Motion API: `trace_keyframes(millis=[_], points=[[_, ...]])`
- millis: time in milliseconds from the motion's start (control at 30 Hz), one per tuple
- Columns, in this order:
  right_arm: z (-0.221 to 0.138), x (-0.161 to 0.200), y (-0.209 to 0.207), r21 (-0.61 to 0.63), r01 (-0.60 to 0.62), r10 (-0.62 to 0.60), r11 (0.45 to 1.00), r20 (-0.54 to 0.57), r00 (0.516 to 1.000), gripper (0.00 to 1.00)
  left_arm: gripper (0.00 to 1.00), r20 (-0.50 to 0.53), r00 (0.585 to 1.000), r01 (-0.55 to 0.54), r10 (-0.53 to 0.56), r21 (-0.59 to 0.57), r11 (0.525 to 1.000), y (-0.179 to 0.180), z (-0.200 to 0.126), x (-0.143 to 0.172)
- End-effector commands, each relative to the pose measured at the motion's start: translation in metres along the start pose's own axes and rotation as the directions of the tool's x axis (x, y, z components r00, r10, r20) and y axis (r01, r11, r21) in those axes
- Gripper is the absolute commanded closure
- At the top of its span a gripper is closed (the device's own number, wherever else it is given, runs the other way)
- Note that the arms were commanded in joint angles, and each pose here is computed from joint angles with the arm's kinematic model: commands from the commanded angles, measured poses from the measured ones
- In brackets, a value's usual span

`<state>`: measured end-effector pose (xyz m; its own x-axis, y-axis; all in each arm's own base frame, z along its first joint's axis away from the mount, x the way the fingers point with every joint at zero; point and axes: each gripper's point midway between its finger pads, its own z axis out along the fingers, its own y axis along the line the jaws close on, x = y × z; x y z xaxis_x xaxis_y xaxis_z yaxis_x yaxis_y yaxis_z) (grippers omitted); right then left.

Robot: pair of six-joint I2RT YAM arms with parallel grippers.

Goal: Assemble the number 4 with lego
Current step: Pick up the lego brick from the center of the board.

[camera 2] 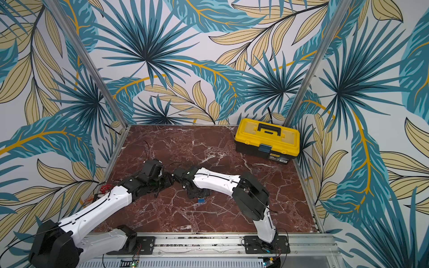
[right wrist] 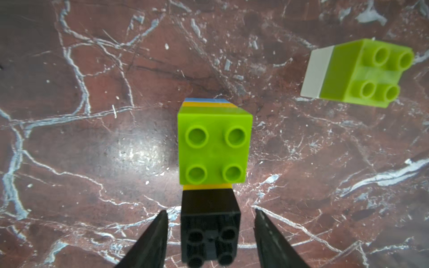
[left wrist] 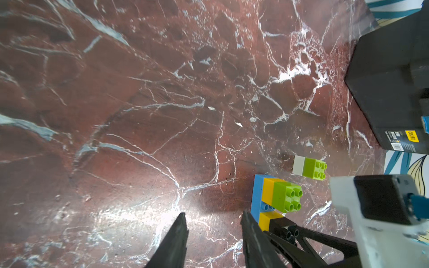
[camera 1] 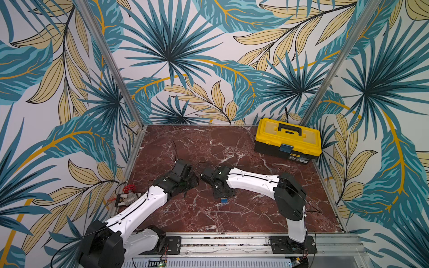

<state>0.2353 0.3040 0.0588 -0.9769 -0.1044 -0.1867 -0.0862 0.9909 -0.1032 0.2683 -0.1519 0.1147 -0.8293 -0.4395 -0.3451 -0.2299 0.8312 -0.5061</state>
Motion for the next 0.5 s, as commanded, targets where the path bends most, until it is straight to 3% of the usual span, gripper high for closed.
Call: trace_keyframes(millis=[0, 267, 467], points=[[0.0071, 0.001, 0.0005, 0.005, -0.007, 0.007, 1.0, -0.031, 1.0, 0.43, 0.6, -0.018, 1.0, 0.009, -0.008, 0.024, 1.0, -0.0038, 0.003, 0.0015], [0.0147, 0.0031, 0.0006, 0.009, -0.01, 0.01, 1.0, -0.05, 0.999, 0.54, 0.62, -0.035, 0.999, 0.008, -0.007, 0.015, 1.0, -0.0004, 0.0069, 0.0056], [0.0162, 0.0006, -0.0006, 0.013, -0.012, 0.012, 1.0, -0.047, 0.999, 0.56, 0.63, -0.048, 0.999, 0.01, -0.009, 0.019, 1.0, -0.0006, 0.0093, 0.0081]])
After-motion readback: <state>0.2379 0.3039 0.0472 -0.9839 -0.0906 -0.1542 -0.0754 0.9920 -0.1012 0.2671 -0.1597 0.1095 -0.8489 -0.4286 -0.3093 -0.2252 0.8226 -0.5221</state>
